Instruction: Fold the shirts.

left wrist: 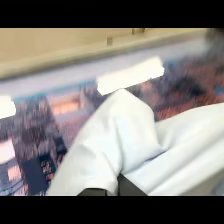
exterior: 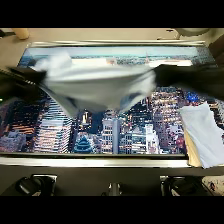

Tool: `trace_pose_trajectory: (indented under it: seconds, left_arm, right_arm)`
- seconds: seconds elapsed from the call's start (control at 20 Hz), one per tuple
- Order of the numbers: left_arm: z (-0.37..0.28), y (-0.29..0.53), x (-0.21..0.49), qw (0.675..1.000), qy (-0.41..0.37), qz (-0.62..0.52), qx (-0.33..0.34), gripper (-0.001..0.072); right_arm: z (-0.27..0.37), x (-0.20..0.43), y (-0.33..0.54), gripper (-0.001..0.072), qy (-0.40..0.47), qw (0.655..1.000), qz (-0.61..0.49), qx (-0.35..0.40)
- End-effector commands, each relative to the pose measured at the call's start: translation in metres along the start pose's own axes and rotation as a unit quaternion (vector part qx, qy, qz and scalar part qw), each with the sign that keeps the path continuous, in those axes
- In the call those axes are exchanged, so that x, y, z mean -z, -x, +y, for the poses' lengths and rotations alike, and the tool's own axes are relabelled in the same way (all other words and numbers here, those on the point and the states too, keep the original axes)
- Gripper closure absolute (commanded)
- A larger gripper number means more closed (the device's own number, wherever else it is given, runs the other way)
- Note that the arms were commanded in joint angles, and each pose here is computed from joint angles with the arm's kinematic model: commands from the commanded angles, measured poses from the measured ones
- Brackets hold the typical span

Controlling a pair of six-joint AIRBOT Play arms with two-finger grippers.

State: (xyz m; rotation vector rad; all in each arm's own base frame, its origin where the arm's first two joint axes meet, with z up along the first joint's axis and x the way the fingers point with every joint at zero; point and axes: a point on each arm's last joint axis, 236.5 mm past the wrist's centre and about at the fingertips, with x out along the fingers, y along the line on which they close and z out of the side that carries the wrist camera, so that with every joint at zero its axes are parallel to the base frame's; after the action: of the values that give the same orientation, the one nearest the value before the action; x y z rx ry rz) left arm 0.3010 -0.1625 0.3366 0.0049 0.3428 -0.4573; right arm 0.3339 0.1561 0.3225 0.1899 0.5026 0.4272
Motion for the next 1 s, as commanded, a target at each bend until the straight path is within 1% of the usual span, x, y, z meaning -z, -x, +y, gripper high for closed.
trace_pose_trajectory:
  seconds: [0.0, 0.05, 0.15, 0.35, 0.5, 0.6, 0.7, 0.75, 0.8, 0.85, 0.9, 0.95]
  left_arm:
    - [-0.009, 0.064, -0.051, 0.997, 0.024, -0.07, 0.023, 0.0679]
    - [-0.021, 0.061, -0.044, 0.997, 0.029, -0.055, 0.044, 0.0679]
    - [-0.036, 0.046, -0.017, 0.997, 0.026, -0.006, 0.066, 0.0679]
    - [-0.053, -0.011, 0.067, 0.99, 0.039, 0.118, 0.07, 0.0679]
    - [-0.052, -0.069, 0.149, 0.974, 0.028, 0.221, 0.049, 0.0678]
    - [-0.054, -0.115, 0.2, 0.961, 0.023, 0.272, 0.038, 0.0678]
    - [-0.053, -0.157, 0.248, 0.946, 0.021, 0.323, 0.025, 0.0677]
    - [-0.053, -0.175, 0.273, 0.935, 0.027, 0.353, 0.02, 0.0675]
    - [-0.054, -0.186, 0.295, 0.923, 0.041, 0.382, 0.019, 0.0601]
    - [-0.056, -0.194, 0.313, 0.908, 0.061, 0.414, 0.018, 0.0373]
    - [-0.055, -0.196, 0.323, 0.893, 0.081, 0.442, 0.016, 0.0183]
    - [-0.046, -0.195, 0.326, 0.88, 0.087, 0.467, 0.009, 0.0115]
  right_arm:
    - [-0.006, -0.065, 0.165, 0.0694, -0.027, 0.981, -0.188, 0.046]
    - [-0.007, -0.053, 0.176, 0.0694, -0.041, 0.982, -0.176, 0.048]
    - [-0.018, -0.024, 0.177, 0.0693, -0.051, 0.988, -0.124, 0.072]
    - [-0.05, 0.021, 0.141, 0.0693, -0.038, 0.989, 0.006, 0.142]
    - [-0.069, 0.031, 0.067, 0.0692, -0.003, 0.983, 0.074, 0.167]
    - [-0.088, 0.035, -0.01, 0.0692, 0.009, 0.978, 0.095, 0.183]
    - [-0.101, 0.042, -0.083, 0.0692, -0.014, 0.977, 0.099, 0.186]
    - [-0.105, 0.051, -0.12, 0.0692, -0.039, 0.977, 0.104, 0.183]
    - [-0.108, 0.07, -0.147, 0.0692, -0.067, 0.973, 0.125, 0.18]
    - [-0.109, 0.094, -0.168, 0.0689, -0.097, 0.966, 0.156, 0.18]
    - [-0.109, 0.115, -0.183, 0.0599, -0.124, 0.958, 0.186, 0.178]
    - [-0.108, 0.13, -0.189, 0.0341, -0.136, 0.952, 0.21, 0.177]
